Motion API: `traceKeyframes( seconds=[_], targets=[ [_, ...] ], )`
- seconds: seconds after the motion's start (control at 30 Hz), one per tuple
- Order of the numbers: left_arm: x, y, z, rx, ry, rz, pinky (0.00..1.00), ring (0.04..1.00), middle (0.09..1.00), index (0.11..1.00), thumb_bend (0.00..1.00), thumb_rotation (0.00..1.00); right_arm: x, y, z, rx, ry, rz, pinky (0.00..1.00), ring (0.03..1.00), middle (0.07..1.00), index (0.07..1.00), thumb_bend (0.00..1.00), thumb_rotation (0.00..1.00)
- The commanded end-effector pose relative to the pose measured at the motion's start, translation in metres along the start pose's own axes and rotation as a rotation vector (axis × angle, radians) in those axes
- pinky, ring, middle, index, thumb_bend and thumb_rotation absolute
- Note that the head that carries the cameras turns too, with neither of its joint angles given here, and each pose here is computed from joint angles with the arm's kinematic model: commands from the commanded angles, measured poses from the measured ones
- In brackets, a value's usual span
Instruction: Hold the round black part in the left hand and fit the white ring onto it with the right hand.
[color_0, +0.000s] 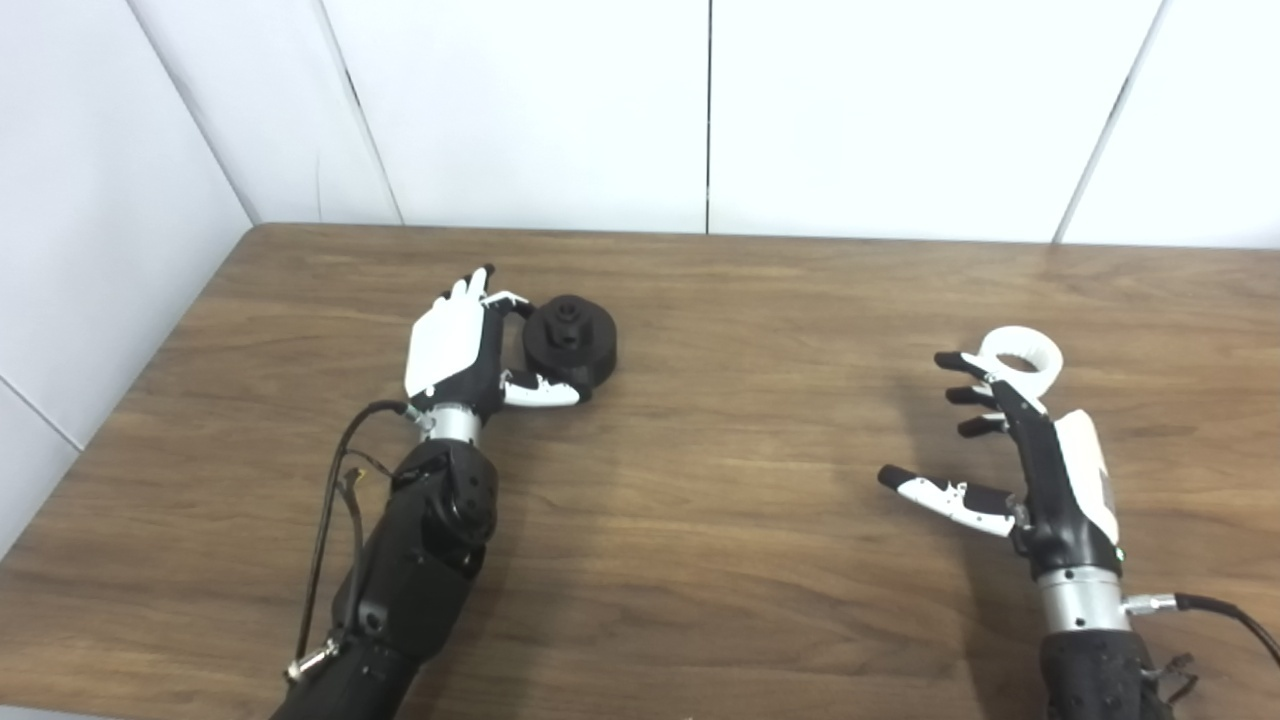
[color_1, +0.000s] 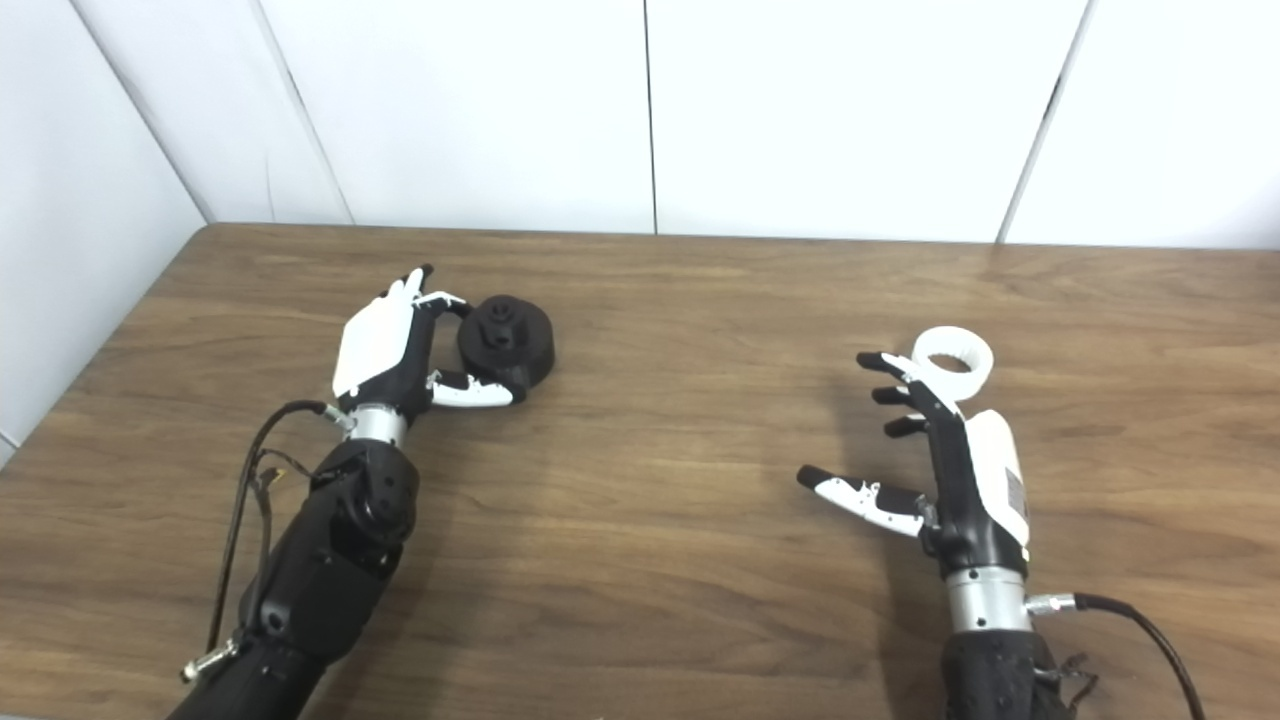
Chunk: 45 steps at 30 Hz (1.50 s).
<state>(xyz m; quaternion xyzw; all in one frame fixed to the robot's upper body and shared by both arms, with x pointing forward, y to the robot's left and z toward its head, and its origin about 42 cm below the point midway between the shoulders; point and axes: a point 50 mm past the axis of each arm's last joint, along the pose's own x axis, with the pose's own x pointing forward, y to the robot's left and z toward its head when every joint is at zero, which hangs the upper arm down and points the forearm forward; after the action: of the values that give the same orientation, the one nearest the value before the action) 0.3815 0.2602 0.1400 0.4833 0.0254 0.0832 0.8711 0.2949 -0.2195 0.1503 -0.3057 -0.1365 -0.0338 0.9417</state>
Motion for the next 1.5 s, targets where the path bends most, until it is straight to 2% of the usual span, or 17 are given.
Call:
traceKeyframes(
  seconds=[0.0, 0.37, 0.6, 0.67, 0.8, 1.13, 1.4, 1.47],
  targets=[
    [0.003, 0.014, 0.019, -0.014, -0.1, 0.038, 1.0, 1.0, 1.0, 0.631, 0.95, 0.29, 0.009, -0.009, 0.017, 0.012, -0.093, -0.047, 0.6, 0.731, 0.838, 0.783, 0.78, 0.19],
    [-0.04, -0.007, 0.053, -0.035, -0.245, -0.128, 1.0, 1.0, 1.0, 0.629, 0.98, 0.31, 0.012, -0.011, 0.022, 0.008, -0.103, -0.055, 0.61, 0.735, 0.841, 0.785, 0.79, 0.22],
    [-0.062, -0.012, 0.068, -0.067, -0.321, -0.185, 1.0, 1.0, 1.0, 0.625, 0.98, 0.3, 0.012, -0.01, 0.026, 0.006, -0.111, -0.062, 0.6, 0.732, 0.839, 0.783, 0.79, 0.22],
    [-0.066, -0.014, 0.071, -0.064, -0.34, -0.199, 1.0, 1.0, 1.0, 0.635, 0.98, 0.35, 0.012, -0.01, 0.026, 0.012, -0.112, -0.061, 0.61, 0.741, 0.842, 0.786, 0.78, 0.21],
    [-0.077, -0.017, 0.082, -0.059, -0.396, -0.229, 1.0, 1.0, 1.0, 0.641, 0.98, 0.36, 0.013, -0.01, 0.029, 0.016, -0.102, -0.054, 0.63, 0.752, 0.85, 0.794, 0.78, 0.23],
    [-0.084, -0.025, 0.092, -0.077, -0.441, -0.261, 1.0, 1.0, 1.0, 0.636, 0.99, 0.37, 0.013, -0.009, 0.033, -0.002, -0.111, -0.066, 0.61, 0.736, 0.842, 0.789, 0.78, 0.24],
    [-0.087, -0.028, 0.093, -0.085, -0.451, -0.28, 1.0, 1.0, 1.0, 0.637, 0.98, 0.34, 0.014, -0.008, 0.035, -0.011, -0.103, -0.069, 0.62, 0.752, 0.849, 0.794, 0.77, 0.24],
    [-0.087, -0.027, 0.092, -0.084, -0.45, -0.285, 1.0, 1.0, 1.0, 0.638, 0.97, 0.34, 0.015, -0.011, 0.035, -0.052, -0.103, -0.086, 0.71, 0.815, 0.86, 0.797, 0.78, 0.29]
  ],
)
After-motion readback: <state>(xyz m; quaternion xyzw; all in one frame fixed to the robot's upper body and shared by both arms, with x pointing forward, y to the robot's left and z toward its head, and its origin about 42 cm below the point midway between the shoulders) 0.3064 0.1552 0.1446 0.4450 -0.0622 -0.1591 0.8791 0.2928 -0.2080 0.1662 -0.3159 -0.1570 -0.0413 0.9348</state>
